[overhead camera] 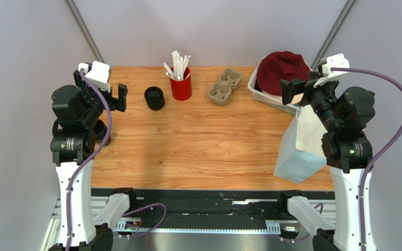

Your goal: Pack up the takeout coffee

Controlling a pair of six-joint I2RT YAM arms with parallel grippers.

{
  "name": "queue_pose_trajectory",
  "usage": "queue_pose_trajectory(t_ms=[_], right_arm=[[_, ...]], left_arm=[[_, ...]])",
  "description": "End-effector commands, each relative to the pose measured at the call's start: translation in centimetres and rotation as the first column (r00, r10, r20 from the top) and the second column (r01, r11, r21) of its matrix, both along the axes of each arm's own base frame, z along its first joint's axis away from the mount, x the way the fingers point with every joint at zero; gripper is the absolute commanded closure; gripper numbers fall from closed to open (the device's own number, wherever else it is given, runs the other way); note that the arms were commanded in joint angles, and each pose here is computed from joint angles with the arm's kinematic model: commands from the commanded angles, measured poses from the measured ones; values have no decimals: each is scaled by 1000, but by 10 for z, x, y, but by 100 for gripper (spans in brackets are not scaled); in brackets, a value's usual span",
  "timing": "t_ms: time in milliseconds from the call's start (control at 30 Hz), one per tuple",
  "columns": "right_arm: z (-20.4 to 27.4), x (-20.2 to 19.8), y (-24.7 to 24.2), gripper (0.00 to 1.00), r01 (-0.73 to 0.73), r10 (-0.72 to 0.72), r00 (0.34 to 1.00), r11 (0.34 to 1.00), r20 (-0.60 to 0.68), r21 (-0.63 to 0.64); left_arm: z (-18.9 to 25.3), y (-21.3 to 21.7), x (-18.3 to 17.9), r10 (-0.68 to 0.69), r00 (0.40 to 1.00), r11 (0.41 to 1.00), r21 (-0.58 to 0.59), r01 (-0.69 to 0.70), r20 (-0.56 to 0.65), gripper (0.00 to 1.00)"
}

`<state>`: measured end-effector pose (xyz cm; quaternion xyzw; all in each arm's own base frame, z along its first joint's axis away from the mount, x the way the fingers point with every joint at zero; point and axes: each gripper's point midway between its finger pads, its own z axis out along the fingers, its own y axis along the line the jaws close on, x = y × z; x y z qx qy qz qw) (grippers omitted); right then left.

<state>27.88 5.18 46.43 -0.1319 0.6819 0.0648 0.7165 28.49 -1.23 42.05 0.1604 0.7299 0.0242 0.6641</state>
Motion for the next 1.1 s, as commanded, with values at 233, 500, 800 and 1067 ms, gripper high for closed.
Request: queue_pose_trajectory(t_ms=[233, 500, 800, 1067], right_arm=[[22, -4, 6, 1, -42, 44, 995, 999, 93, -27], [13, 2, 15, 1, -95, 97, 993, 995, 65, -23], [-35, 21, -31, 16, 192, -190, 971, 981, -146, 2], [-85, -5, -44, 25, 250, -255, 928, 967, -271, -52]], left_arm=[[2, -3, 0, -14, 999, 1000, 2, 14, 29, 1], [-5, -11, -1, -64, 998, 998, -3, 64, 13, 1], [-11, -17, -2, -101, 995, 995, -6, 101, -7, 1], [-14, -20, -1, -118, 993, 993, -8, 118, -14, 1]])
